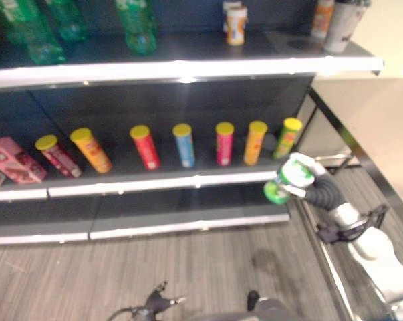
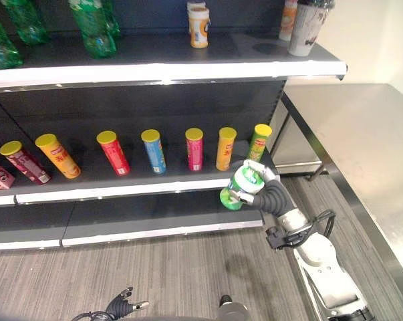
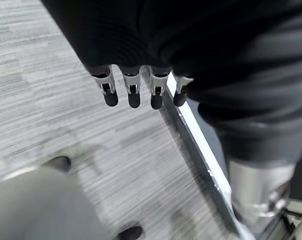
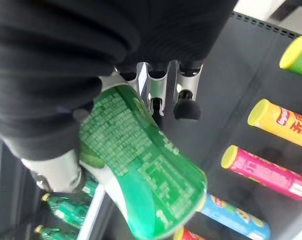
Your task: Put the goods on the table back onto the shelves and tidy them up.
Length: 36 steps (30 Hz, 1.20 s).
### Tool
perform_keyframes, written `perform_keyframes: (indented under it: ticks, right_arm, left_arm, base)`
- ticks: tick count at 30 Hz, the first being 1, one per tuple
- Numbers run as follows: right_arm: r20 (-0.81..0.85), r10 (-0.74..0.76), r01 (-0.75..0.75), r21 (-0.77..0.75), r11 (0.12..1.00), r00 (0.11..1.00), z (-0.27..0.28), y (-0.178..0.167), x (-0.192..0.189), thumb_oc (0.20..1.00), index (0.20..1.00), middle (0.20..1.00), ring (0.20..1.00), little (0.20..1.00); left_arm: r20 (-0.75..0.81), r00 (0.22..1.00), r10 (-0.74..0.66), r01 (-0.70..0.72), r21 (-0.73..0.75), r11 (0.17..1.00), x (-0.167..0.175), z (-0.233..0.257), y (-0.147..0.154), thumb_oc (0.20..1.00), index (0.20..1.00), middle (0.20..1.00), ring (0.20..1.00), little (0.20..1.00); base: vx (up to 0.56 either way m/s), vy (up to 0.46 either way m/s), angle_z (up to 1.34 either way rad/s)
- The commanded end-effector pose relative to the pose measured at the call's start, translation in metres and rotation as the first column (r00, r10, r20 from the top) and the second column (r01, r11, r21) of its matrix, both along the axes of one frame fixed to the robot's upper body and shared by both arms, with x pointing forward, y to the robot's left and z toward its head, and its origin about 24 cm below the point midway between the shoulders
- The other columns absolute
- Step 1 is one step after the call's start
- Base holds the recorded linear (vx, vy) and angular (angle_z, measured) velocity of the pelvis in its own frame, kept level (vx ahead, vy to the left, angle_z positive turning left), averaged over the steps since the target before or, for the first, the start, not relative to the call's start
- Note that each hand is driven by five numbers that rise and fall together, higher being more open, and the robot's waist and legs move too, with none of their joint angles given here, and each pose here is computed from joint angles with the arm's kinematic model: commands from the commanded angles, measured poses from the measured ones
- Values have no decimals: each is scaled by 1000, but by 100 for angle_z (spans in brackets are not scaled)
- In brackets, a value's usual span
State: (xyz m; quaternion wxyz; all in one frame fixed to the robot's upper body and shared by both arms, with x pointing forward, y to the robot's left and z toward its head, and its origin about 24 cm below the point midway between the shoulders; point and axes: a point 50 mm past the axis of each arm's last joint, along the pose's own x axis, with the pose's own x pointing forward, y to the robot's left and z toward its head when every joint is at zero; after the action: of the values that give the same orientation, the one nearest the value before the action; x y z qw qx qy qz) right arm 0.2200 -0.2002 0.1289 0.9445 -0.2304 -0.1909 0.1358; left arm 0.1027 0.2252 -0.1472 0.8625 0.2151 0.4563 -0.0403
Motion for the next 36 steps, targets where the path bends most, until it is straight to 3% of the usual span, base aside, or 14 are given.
perform_keyframes:
  ticks: [1, 5, 7, 11, 16, 18, 25, 32, 36]
  right_arm:
    - [103, 108, -113, 48, 992, 989, 12, 27, -1, 200, 200, 200, 200, 200]
    - [103, 108, -113, 48, 992, 989, 12, 27, -1, 200, 200, 200, 200, 200]
    - [118, 61, -65, 31, 997, 991, 10, 25, 3, 200, 200, 200, 200, 200]
    - [116, 77, -82, 40, 996, 990, 8, 32, 3, 200, 200, 200, 200, 200]
    - [89, 65, -74, 101, 992, 994, 1, 31, -3, 200, 200, 200, 200, 200]
    - [94, 45, -52, 68, 996, 995, 2, 25, -5, 200, 200, 200, 200, 200]
    - [184, 21, -38, 91, 995, 983, 20, 17, -16, 200, 200, 200, 200, 200]
    - [322, 85, -132, 127, 983, 943, 50, 26, -24, 200, 200, 200, 200, 200]
    - [427, 207, -274, 100, 956, 880, 81, 33, -35, 200, 200, 200, 200, 200]
  left_arm:
    - [-30, 1000, -10, 10, -32, 999, -18, -7, -19, 1000, 1000, 1000, 1000, 1000]
    - [-30, 1000, -11, 10, -32, 999, -18, -7, -19, 1000, 1000, 1000, 1000, 1000]
    - [-19, 987, -160, 159, -46, 986, -20, -5, -34, 1000, 1000, 1000, 1000, 1000]
    - [-49, 981, -189, 186, -48, 981, -30, -6, -34, 1000, 1000, 1000, 1000, 1000]
    - [-197, 954, -226, 225, -28, 974, -65, -20, -40, 1000, 1000, 1000, 1000, 1000]
    - [-167, 945, -281, 284, -7, 959, -53, -19, -41, 1000, 1000, 1000, 1000, 1000]
    - [-181, 958, -224, 220, -42, 975, -61, -20, -48, 1000, 1000, 1000, 1000, 1000]
    - [-196, 953, -231, 225, -52, 973, -63, -22, -52, 1000, 1000, 1000, 1000, 1000]
    - [-194, 953, -233, 227, -53, 972, -57, -22, -54, 1000, 1000, 1000, 1000, 1000]
  base:
    - [46, 83, -98]
    - [17, 57, -67]
    - [91, 352, -22]
    - [116, 209, -21]
    - [280, -140, 0]
    - [268, -246, 39]
    - [147, -58, 12]
    - [-10, 23, -6]
    - [-17, 18, 3]
